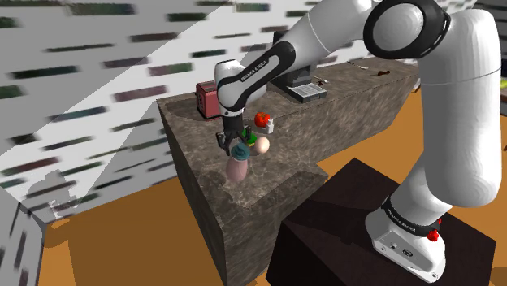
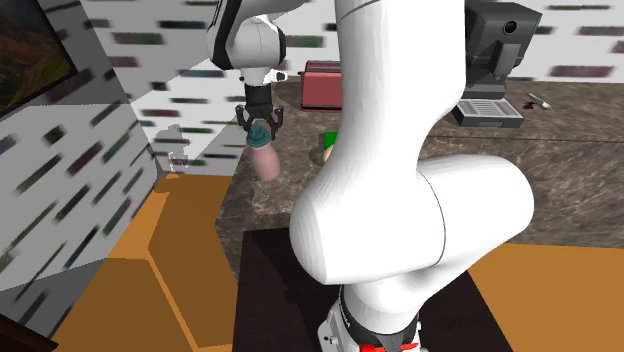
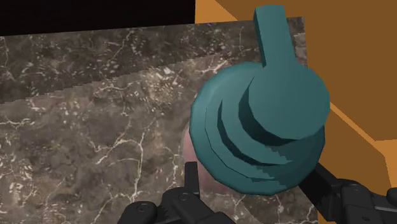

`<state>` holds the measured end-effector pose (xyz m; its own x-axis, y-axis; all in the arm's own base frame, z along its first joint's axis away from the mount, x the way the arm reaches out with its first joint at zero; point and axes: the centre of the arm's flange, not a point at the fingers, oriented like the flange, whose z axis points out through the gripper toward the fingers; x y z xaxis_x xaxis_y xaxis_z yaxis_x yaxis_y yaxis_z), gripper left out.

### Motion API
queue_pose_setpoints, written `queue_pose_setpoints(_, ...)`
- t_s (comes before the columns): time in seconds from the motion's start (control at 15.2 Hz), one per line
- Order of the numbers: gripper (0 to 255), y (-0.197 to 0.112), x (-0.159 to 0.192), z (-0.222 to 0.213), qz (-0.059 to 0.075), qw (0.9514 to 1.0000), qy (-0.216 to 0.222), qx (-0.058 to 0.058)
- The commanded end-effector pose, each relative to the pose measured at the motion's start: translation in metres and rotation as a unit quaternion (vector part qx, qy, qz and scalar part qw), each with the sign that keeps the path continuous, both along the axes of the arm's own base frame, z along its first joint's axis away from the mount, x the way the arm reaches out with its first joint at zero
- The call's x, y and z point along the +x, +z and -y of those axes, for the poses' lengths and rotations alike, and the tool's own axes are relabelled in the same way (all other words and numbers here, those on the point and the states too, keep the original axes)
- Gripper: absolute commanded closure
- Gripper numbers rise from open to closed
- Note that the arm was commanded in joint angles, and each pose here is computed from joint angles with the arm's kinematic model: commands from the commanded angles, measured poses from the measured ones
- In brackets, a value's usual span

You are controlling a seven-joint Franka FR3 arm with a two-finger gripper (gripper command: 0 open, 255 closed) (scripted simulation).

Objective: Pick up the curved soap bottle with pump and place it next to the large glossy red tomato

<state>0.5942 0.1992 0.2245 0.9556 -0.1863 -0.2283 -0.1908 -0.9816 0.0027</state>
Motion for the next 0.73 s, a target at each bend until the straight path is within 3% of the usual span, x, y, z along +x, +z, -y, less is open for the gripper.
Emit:
queue_pose_setpoints(0.0,255,0.010,-0.001,0.000,0.000,1.0000,0.000,0.000)
queue_pose_setpoints(0.66,255,0.063,-0.001,0.000,0.000,1.0000,0.000,0.000)
